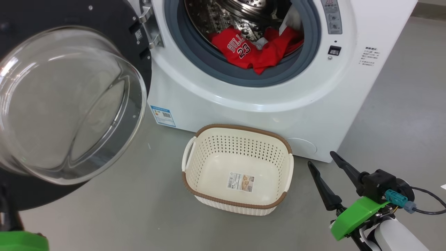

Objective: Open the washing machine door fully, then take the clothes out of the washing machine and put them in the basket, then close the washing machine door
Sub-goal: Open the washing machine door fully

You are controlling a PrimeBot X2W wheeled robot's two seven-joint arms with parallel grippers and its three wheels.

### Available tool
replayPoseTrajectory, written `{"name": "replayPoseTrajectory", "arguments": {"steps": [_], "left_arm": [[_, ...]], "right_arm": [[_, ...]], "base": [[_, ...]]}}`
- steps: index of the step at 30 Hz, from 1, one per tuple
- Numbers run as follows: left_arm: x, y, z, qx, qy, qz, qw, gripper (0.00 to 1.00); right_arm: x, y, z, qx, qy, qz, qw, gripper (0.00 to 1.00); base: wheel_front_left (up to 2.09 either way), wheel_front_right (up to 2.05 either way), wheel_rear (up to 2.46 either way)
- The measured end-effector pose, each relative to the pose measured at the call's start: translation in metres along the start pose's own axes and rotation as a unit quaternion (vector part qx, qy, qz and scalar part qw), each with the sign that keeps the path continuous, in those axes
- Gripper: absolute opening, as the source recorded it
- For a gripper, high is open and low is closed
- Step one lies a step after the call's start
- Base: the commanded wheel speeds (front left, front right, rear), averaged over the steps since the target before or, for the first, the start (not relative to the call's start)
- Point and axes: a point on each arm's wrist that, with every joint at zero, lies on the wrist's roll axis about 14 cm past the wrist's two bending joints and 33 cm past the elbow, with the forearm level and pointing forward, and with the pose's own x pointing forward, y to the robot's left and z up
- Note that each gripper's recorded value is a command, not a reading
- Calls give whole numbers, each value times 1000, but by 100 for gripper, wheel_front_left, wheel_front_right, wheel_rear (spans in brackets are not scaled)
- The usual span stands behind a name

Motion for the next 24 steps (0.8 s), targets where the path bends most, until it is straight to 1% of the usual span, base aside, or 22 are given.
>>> {"name": "replayPoseTrajectory", "arguments": {"steps": [1, 3, 4, 8, 13, 17, 24], "left_arm": [[-3, -4, -2, -2, 1, -5, 1000, 43], [-8, -17, -5, -4, 2, -24, 1000, 93], [-11, -24, -8, -6, 4, -33, 999, 100], [-20, -46, -15, -7, 11, -66, 998, 100], [-27, -76, -20, -8, 16, -115, 993, 100], [-29, -100, -20, -6, 15, -154, 988, 100], [-31, -148, -20, -21, 15, -220, 975, 100]], "right_arm": [[-1, 0, 2, 3, -4, -2, 1000, 100], [-3, -1, 6, 5, -9, -6, 1000, 100], [-5, -2, 6, 6, -10, -10, 1000, 100], [-18, -10, 2, 11, -6, -29, 1000, 100], [-28, -23, 8, 11, -16, -52, 998, 100], [-37, -33, 13, 13, -24, -73, 997, 100], [-59, -58, 20, 16, -39, -118, 992, 100]], "base": [[0, 0, 0], [0, 0, 0], [0, 0, 0], [0, 0, 0], [0, 0, 0], [0, 0, 0], [0, 0, 0]]}}
